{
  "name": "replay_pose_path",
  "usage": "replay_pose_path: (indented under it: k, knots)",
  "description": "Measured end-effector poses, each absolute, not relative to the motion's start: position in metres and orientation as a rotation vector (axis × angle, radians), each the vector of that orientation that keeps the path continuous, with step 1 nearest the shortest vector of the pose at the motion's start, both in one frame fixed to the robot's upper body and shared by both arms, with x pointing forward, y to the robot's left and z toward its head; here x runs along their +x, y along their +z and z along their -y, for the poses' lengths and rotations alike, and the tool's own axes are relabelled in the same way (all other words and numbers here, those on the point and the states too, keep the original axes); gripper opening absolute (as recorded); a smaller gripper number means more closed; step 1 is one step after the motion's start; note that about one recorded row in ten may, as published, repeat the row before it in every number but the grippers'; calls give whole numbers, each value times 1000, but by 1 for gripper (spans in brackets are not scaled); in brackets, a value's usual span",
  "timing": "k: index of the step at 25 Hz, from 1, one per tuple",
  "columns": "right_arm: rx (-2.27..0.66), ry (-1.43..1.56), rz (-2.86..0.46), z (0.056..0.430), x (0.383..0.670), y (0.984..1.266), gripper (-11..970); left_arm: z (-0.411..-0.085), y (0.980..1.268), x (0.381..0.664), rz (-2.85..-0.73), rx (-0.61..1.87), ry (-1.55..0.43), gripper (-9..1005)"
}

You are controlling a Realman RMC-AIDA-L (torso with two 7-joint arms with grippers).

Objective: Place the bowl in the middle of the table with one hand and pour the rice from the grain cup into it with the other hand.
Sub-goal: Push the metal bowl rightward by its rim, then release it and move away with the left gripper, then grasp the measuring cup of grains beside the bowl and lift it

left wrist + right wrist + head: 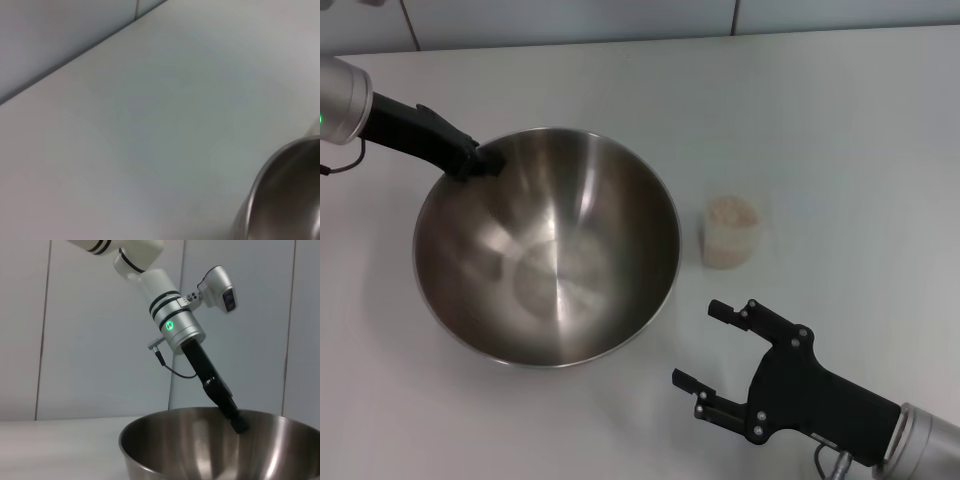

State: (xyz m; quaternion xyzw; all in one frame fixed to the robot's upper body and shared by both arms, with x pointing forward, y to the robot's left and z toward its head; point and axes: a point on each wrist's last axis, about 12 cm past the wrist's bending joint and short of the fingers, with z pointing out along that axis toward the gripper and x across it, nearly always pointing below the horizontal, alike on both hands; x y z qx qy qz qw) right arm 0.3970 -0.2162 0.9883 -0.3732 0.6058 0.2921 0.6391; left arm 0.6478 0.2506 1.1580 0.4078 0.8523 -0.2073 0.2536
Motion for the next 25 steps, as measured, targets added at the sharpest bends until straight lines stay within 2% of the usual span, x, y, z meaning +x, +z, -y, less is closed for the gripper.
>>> replay_pose_path:
  k: [5, 10, 13, 18, 21, 25]
  knots:
    - [-850, 667, -1381, 216, 397, 989, 761, -248, 1154, 645, -2312, 1114, -563, 41]
    - [-851, 665, -1384, 216, 397, 988, 761, -243, 1176, 642, -2196, 1114, -539, 30]
    - [-850, 663, -1385, 216, 397, 988, 761, -243, 1184, 642, -2172, 1124, -549, 235]
    - [-854, 659, -1378, 216, 397, 989, 762, -244, 1198, 639, -2146, 1155, -568, 500]
    - [-857, 660, -1373, 215, 399, 989, 762, -250, 1213, 630, -2076, 1156, -540, 553]
    - [-857, 662, -1370, 215, 399, 989, 762, -271, 1238, 597, -1813, 1141, -438, 623]
